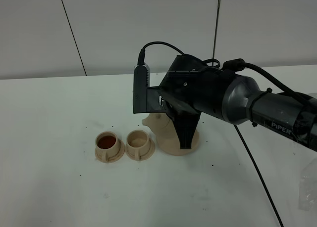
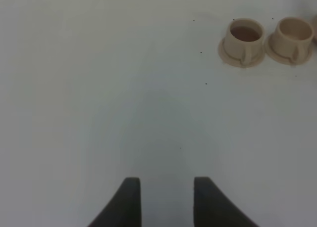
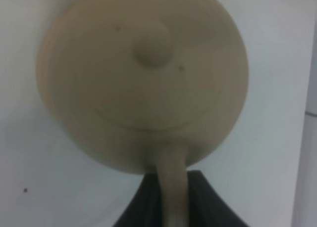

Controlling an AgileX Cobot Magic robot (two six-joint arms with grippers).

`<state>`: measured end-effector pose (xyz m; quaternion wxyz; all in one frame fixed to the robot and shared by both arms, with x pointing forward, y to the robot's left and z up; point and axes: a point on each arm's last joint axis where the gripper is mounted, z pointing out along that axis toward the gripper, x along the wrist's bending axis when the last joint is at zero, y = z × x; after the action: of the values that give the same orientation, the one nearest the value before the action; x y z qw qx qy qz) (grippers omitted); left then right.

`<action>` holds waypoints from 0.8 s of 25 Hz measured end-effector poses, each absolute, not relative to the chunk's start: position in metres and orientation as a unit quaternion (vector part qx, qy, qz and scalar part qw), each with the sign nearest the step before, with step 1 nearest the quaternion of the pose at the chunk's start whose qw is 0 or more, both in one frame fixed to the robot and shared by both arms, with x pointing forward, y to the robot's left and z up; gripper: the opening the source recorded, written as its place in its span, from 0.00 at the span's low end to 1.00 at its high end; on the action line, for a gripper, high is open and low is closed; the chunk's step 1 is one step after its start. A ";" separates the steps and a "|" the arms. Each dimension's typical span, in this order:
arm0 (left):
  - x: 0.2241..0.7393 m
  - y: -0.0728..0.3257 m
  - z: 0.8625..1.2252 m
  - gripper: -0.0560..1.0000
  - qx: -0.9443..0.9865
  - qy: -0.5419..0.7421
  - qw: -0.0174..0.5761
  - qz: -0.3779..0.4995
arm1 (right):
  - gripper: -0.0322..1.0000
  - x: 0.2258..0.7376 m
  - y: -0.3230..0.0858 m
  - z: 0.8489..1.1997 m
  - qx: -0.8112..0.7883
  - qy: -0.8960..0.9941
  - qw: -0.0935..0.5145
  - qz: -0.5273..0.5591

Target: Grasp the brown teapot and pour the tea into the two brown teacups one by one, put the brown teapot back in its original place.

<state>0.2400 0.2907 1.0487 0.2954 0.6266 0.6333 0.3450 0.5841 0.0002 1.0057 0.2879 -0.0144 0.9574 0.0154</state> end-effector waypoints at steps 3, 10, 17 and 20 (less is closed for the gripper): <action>0.240 0.291 1.049 0.36 0.627 0.633 0.295 0.345 | 0.12 0.582 0.002 1.006 -0.015 0.957 0.289 0.009; 0.240 0.291 1.049 0.36 0.627 0.633 0.295 0.345 | 0.12 0.574 0.009 1.007 -0.024 0.953 0.302 -0.004; 0.240 0.291 1.049 0.36 0.627 0.633 0.295 0.345 | 0.12 0.569 0.015 1.008 -0.031 0.949 0.314 -0.010; 0.240 0.291 1.049 0.36 0.627 0.633 0.295 0.345 | 0.12 0.567 0.016 1.009 -0.035 0.948 0.317 -0.015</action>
<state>0.2400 0.2907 1.0487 0.2954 0.6266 0.6333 0.3450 0.5670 0.0162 1.0086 0.3169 -0.0348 0.9477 -0.0152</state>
